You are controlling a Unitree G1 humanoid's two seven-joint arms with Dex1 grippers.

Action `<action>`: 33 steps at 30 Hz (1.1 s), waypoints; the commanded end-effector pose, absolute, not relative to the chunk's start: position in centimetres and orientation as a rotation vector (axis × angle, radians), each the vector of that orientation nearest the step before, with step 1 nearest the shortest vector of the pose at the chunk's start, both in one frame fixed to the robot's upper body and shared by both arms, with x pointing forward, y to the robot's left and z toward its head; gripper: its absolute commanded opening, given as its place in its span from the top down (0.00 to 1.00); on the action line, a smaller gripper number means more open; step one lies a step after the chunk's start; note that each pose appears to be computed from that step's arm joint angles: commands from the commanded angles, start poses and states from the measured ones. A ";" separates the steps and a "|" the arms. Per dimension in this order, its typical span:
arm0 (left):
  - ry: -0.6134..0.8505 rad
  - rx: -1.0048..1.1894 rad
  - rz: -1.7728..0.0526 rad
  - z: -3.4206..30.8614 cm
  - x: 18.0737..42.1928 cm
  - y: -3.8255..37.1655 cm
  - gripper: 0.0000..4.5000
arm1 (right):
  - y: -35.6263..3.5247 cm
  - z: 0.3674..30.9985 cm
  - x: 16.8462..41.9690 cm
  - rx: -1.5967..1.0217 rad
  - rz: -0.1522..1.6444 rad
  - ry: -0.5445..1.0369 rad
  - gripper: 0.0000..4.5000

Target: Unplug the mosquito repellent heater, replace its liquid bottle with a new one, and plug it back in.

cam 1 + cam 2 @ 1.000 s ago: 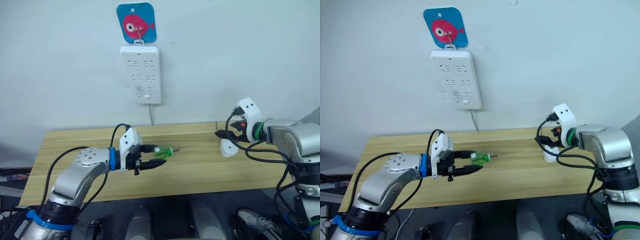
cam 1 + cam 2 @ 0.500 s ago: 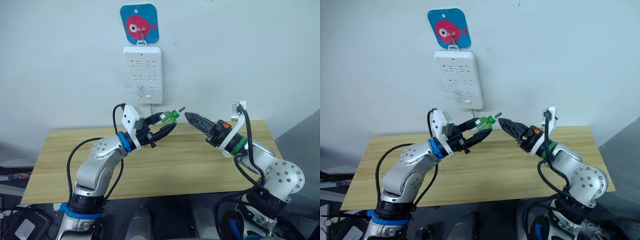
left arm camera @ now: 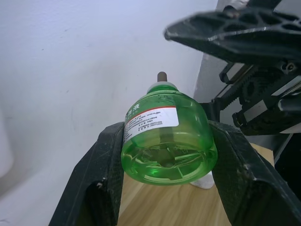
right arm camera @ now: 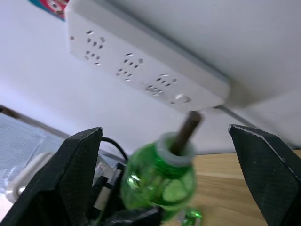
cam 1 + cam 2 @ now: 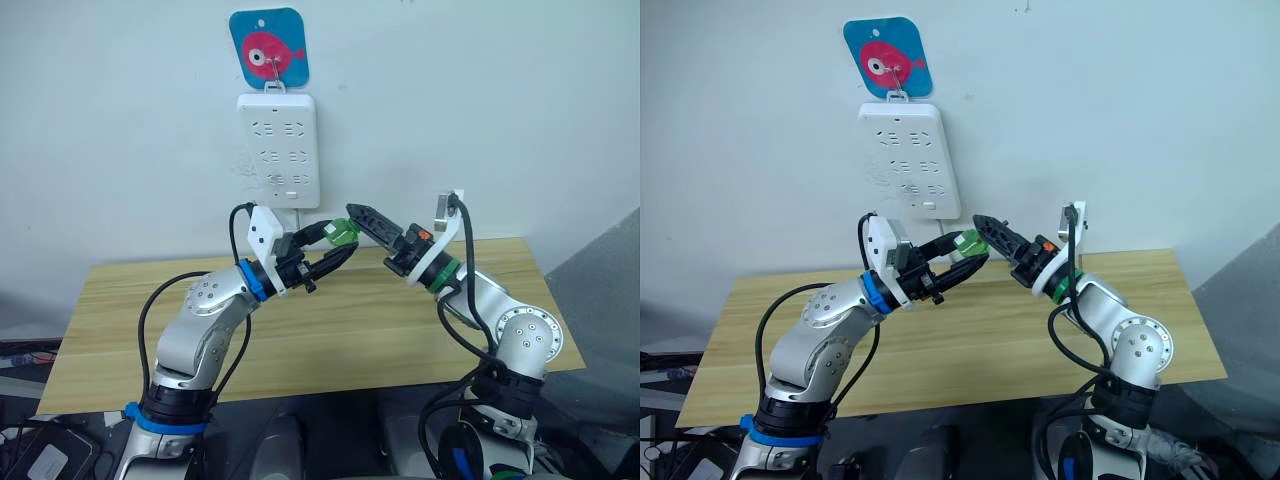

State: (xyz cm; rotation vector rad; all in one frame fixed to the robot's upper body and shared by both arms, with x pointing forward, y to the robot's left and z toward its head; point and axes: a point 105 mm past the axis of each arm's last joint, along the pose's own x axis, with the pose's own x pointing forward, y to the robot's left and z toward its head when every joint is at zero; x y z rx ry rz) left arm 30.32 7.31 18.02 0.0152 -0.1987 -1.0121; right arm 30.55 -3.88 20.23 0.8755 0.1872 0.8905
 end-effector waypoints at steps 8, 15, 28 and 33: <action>-0.276 0.042 -1.029 19.5 29.8 6.6 0.50 | -2.2 22.2 29.4 1.028 0.975 0.148 0.48; -0.278 0.055 -1.017 19.3 29.7 6.7 0.50 | -1.8 22.3 28.7 1.056 1.015 0.172 0.80; -0.031 0.239 -1.073 15.5 28.4 10.9 0.02 | -6.0 19.6 30.8 0.716 0.829 0.135 0.80; 0.213 0.315 -1.198 13.0 25.6 12.0 0.02 | -8.7 15.4 33.5 0.207 0.639 0.042 0.80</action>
